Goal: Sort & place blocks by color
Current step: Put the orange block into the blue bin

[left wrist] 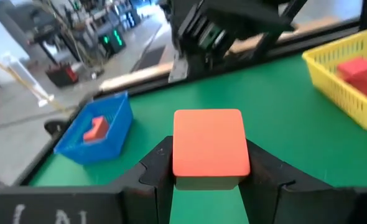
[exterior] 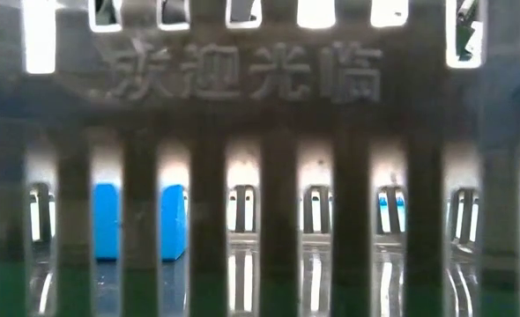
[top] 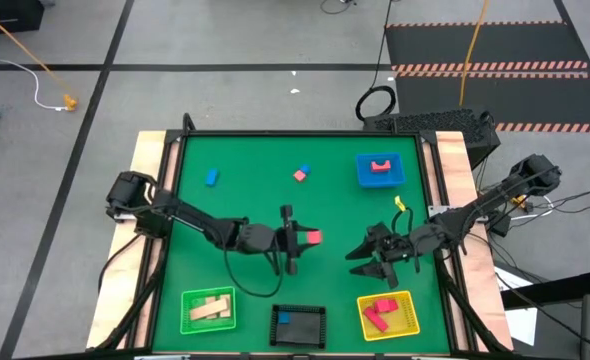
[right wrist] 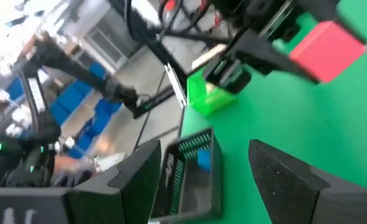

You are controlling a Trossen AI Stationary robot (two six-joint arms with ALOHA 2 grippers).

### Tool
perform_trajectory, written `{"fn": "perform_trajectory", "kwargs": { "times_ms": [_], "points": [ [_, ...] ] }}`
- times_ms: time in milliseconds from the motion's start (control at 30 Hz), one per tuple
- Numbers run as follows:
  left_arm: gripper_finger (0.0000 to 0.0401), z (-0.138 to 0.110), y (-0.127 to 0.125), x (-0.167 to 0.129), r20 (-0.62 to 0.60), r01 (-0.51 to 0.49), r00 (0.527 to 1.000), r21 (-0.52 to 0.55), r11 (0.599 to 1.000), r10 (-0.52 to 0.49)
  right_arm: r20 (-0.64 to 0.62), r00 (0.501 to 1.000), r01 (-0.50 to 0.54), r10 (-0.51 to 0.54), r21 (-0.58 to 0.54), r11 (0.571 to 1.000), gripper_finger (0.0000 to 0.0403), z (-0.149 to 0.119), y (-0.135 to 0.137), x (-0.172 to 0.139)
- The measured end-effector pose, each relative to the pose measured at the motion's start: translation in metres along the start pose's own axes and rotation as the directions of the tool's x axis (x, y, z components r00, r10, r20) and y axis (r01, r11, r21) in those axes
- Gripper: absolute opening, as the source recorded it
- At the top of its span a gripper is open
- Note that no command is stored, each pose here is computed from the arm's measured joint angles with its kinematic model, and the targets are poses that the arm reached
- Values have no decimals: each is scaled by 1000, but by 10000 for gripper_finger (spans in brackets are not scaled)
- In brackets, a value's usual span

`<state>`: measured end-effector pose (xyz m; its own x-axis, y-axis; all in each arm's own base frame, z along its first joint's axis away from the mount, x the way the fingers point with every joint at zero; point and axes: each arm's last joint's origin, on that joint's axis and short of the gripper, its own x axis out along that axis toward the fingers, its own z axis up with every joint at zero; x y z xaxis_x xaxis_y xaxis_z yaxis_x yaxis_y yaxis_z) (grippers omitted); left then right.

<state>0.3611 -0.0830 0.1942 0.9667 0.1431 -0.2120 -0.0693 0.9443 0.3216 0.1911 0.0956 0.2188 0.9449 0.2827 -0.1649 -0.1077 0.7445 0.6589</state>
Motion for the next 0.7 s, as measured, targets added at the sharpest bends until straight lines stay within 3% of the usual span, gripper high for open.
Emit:
{"fn": "perform_trajectory", "kwargs": {
  "times_ms": [100,233,433,533,700],
  "points": [
    [134,6,0,-1,53,-10,999,26,1000,9,97,994,42,-44,28,999,235,5,1,0],
    [141,9,-1,-1,79,-16,997,32,999,13,224,958,175,-181,47,984,235,9,-3,-1],
    [139,9,-1,-1,79,-15,997,24,1000,13,318,908,234,-274,156,960,235,14,-7,-2],
    [137,9,-1,-1,79,-16,997,31,999,13,328,889,268,-320,194,944,235,17,-14,-2],
    [138,8,3,0,79,-26,997,32,999,23,269,895,251,-356,356,900,235,19,-31,5]
  ]
}}
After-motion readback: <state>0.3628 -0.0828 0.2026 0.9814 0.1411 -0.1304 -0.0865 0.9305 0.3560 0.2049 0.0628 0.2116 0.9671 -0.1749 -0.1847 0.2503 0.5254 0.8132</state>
